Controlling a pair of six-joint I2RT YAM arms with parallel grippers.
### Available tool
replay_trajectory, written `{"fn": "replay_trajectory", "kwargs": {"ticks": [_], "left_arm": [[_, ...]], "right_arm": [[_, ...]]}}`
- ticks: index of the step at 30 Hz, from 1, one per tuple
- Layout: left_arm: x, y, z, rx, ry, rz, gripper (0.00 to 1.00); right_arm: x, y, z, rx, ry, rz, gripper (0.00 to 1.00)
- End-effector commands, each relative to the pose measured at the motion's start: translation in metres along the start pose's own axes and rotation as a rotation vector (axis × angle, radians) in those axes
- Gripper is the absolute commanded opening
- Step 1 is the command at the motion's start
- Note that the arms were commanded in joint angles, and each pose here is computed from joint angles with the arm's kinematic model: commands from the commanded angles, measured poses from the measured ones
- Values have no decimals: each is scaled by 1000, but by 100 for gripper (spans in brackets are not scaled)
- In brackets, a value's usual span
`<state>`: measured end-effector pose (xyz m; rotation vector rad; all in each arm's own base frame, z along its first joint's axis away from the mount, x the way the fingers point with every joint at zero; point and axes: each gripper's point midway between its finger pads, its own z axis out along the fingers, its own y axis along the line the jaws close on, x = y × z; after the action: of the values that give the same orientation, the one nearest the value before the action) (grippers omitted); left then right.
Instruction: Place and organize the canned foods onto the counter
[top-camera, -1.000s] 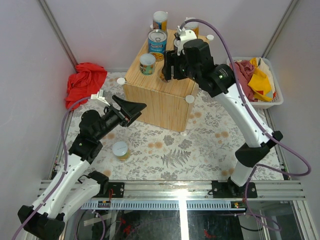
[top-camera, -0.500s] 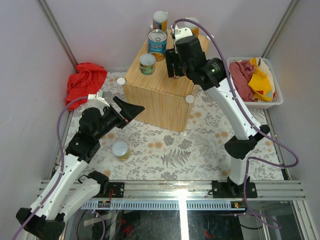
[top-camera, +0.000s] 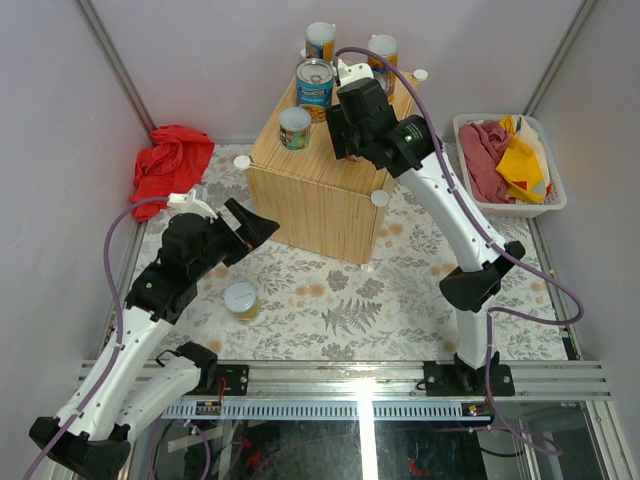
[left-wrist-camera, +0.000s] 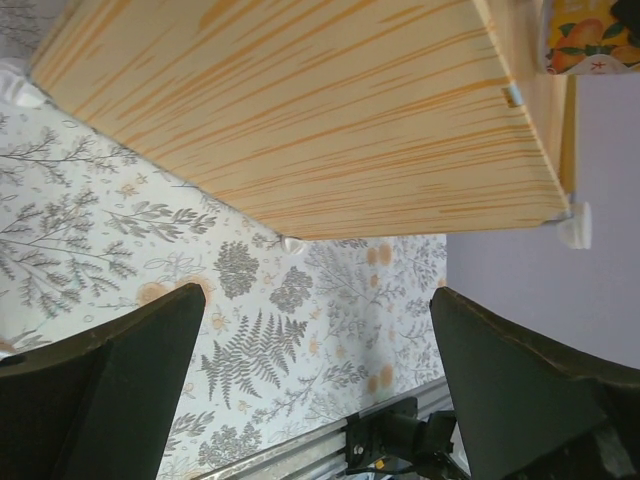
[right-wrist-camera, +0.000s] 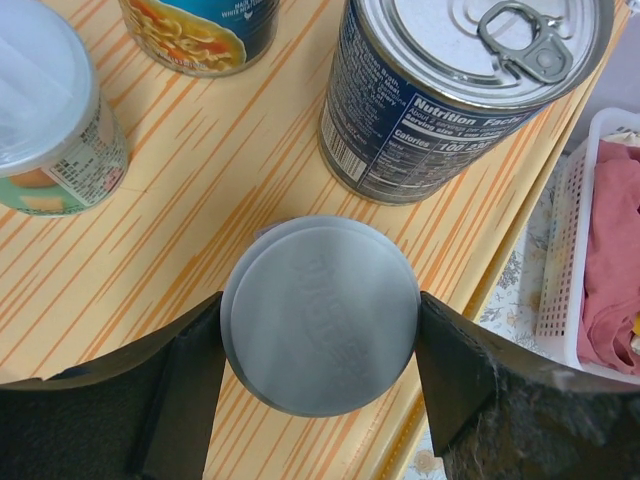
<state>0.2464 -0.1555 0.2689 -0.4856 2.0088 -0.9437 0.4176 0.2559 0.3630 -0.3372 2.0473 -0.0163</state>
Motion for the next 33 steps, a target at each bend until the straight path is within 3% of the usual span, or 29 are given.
{"fn": "replay_trajectory", "kwargs": {"ticks": [1, 6, 11, 14, 19, 33], "left_arm": [[-10, 7, -5, -50, -37, 43, 96], [-10, 9, -5, -66, -35, 52, 96], [-9, 11, -3, -73, -29, 52, 97], [-8, 12, -2, -77, -24, 53, 98], [-8, 13, 0, -81, -22, 54, 98], [-11, 22, -2, -123, -44, 64, 100]], "right_arm": [[-31, -22, -18, 48, -97, 25, 26], [-28, -22, -14, 49, -84, 28, 34], [-26, -21, -12, 46, -76, 27, 64], [-25, -20, -10, 42, -74, 28, 76], [-26, -17, -8, 28, -78, 29, 86], [-42, -22, -24, 10, -147, 73, 87]]}}
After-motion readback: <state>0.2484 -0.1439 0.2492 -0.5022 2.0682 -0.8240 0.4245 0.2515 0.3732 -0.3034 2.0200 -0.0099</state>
